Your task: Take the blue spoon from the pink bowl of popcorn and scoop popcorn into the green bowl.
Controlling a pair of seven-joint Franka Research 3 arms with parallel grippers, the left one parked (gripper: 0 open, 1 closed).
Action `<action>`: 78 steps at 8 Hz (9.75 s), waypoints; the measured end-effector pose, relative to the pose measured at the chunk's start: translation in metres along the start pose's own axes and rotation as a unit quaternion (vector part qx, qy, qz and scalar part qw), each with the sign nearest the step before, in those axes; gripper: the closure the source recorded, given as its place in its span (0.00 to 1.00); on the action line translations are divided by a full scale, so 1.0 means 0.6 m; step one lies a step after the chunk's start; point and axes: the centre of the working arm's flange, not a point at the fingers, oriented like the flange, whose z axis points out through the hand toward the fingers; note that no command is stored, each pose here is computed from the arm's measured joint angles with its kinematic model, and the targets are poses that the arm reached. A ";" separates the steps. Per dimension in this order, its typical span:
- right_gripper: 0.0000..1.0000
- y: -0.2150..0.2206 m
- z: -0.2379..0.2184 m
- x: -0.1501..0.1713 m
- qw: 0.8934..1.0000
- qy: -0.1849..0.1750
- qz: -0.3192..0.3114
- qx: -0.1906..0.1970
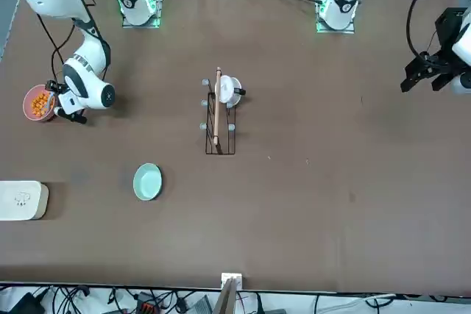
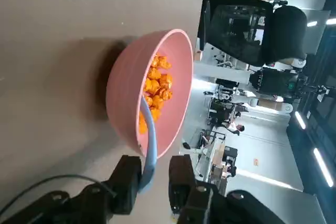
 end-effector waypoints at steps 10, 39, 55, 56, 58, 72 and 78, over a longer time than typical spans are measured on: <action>0.89 -0.008 -0.020 0.009 1.000 0.012 -0.007 -0.026; 0.89 -0.023 -0.912 0.086 0.975 0.134 0.134 0.113; 0.89 0.144 -0.659 0.206 0.959 -0.140 0.087 0.229; 0.89 0.131 -0.602 0.210 0.964 -0.162 0.086 0.192; 0.89 0.118 -0.483 0.212 0.972 -0.190 0.078 0.113; 0.19 0.176 -0.021 0.156 0.977 -0.168 0.049 0.123; 0.00 0.297 -0.059 0.186 0.913 -0.175 0.014 0.368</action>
